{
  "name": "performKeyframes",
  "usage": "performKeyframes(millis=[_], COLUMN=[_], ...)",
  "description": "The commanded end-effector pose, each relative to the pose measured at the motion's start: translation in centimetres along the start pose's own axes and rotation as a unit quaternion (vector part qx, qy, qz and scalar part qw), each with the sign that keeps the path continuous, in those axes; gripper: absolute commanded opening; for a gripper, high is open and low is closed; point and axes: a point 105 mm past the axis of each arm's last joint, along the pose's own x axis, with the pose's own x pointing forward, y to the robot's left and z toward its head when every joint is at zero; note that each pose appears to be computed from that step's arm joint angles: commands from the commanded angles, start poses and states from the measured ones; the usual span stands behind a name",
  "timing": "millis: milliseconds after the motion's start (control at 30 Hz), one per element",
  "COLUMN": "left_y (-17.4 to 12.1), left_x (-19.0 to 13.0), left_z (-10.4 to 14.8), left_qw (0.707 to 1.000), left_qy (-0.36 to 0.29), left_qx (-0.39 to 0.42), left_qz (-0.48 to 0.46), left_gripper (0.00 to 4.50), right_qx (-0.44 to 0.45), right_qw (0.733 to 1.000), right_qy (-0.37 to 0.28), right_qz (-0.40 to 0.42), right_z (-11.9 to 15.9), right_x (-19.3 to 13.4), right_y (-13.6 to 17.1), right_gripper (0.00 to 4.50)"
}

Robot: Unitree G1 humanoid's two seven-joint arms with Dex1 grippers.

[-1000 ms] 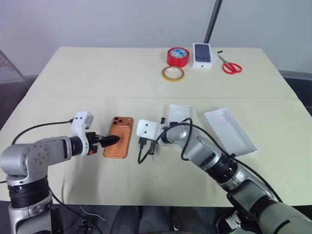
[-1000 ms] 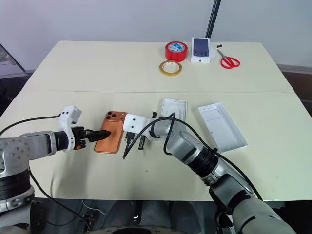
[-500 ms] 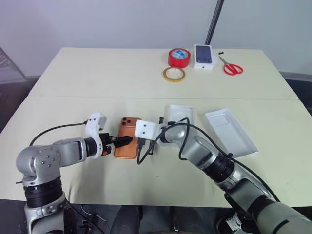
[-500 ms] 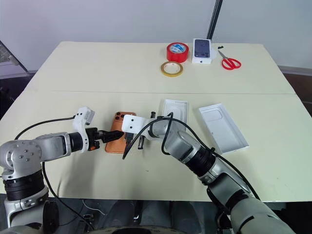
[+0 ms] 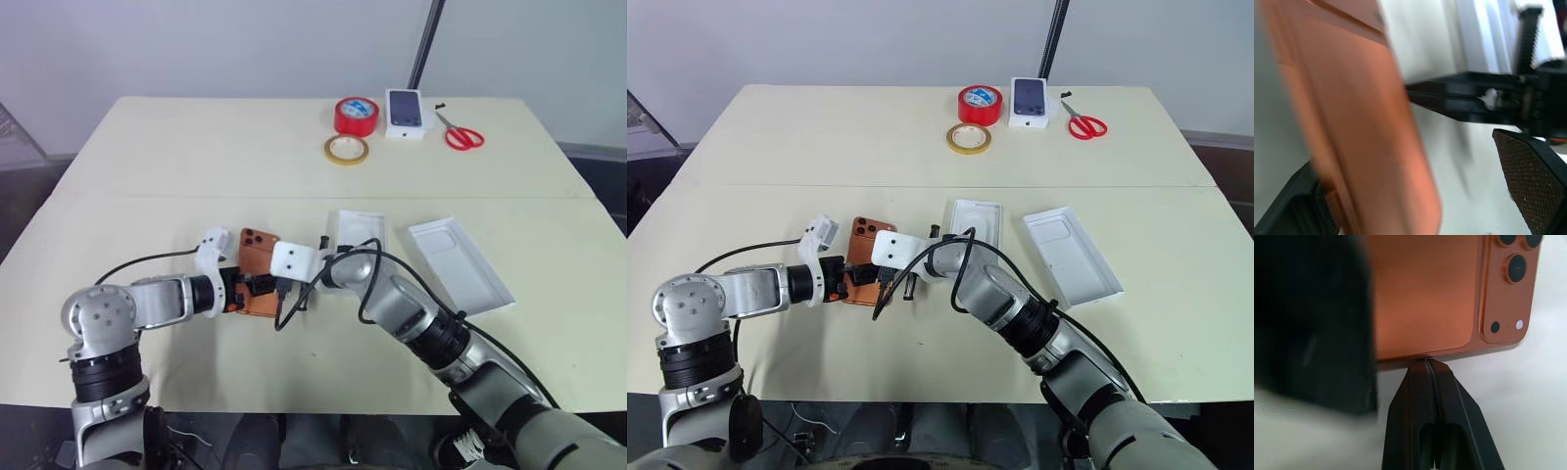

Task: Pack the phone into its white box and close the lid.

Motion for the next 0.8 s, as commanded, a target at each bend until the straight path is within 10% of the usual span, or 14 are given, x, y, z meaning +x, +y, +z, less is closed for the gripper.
performKeyframes(millis=[33,600,800], left_y=[-0.4,3.0,3.2], left_x=[0.0,-1.5,-2.2], left_z=[0.5,1.2,2.0], left_qw=[1.0,0.992,0.986], left_qy=[-0.003,-0.062,-0.102], left_qx=[0.002,-0.102,-0.129], left_qz=[-0.007,0.031,0.02], left_gripper=[4.44,4.44,1.6], right_qx=[-0.009,-0.012,-0.018], right_qw=[1.0,1.0,1.0], right_qy=[-0.017,-0.013,-0.019], right_qz=[0.016,0.01,-0.009], right_z=[0.9,0.6,1.2], right_x=[0.2,0.1,-0.9], right_y=[1.0,0.8,-0.5], right_gripper=[0.0,0.0,0.0])
